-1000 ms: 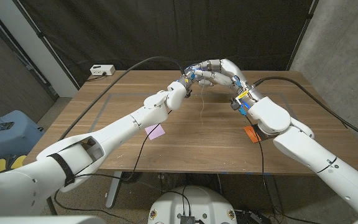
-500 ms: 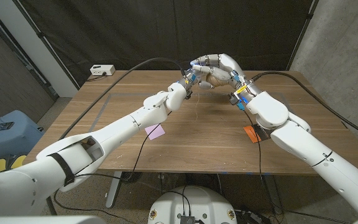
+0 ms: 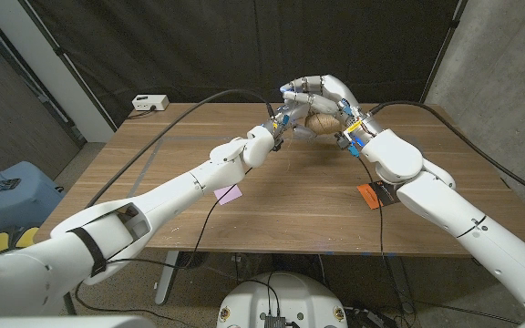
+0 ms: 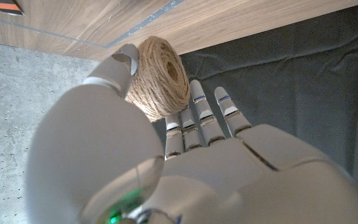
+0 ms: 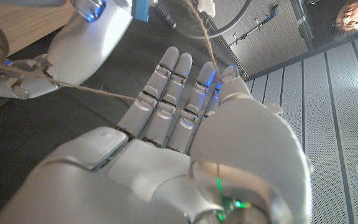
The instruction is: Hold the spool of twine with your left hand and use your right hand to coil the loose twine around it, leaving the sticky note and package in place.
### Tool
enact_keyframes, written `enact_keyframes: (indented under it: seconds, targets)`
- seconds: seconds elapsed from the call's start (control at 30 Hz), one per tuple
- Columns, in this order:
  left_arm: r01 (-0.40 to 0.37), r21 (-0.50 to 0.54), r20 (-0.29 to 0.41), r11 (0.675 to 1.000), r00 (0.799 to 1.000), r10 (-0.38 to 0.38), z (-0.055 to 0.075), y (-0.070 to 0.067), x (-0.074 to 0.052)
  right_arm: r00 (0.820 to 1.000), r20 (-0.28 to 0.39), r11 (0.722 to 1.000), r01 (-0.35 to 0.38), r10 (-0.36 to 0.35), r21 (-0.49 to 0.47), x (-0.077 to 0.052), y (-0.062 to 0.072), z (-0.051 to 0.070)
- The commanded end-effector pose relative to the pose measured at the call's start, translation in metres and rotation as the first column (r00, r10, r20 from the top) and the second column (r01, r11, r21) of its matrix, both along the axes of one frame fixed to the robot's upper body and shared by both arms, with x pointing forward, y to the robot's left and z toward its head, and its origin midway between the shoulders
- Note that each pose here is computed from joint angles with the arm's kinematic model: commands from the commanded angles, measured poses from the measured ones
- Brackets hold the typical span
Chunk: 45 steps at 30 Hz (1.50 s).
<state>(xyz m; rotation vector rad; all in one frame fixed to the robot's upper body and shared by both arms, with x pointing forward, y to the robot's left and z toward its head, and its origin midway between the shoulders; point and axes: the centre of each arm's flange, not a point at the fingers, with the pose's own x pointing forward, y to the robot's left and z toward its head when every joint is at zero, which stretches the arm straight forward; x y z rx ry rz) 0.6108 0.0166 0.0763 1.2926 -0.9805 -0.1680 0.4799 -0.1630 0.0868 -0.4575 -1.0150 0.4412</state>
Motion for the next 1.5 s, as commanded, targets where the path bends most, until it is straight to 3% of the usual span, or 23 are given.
enact_keyframes:
  seconds: [0.03, 0.63, 1.5]
  targets:
    - [0.019, 0.029, -0.019, 0.999, 1.0, -0.018, -0.011, -0.002, -0.005, 0.999, 0.018, 1.0, 0.031, -0.031, 0.002, 0.003, -0.012, 0.009]
    - [0.025, 0.046, -0.028, 0.999, 0.999, -0.024, -0.015, 0.005, -0.011, 0.995, 0.06, 0.997, 0.081, -0.082, 0.005, 0.007, -0.032, 0.024]
    - [0.07, 0.061, -0.034, 0.996, 0.997, -0.068, -0.016, 0.008, -0.016, 0.988, 0.077, 0.991, 0.132, -0.131, -0.007, 0.026, -0.041, 0.042]
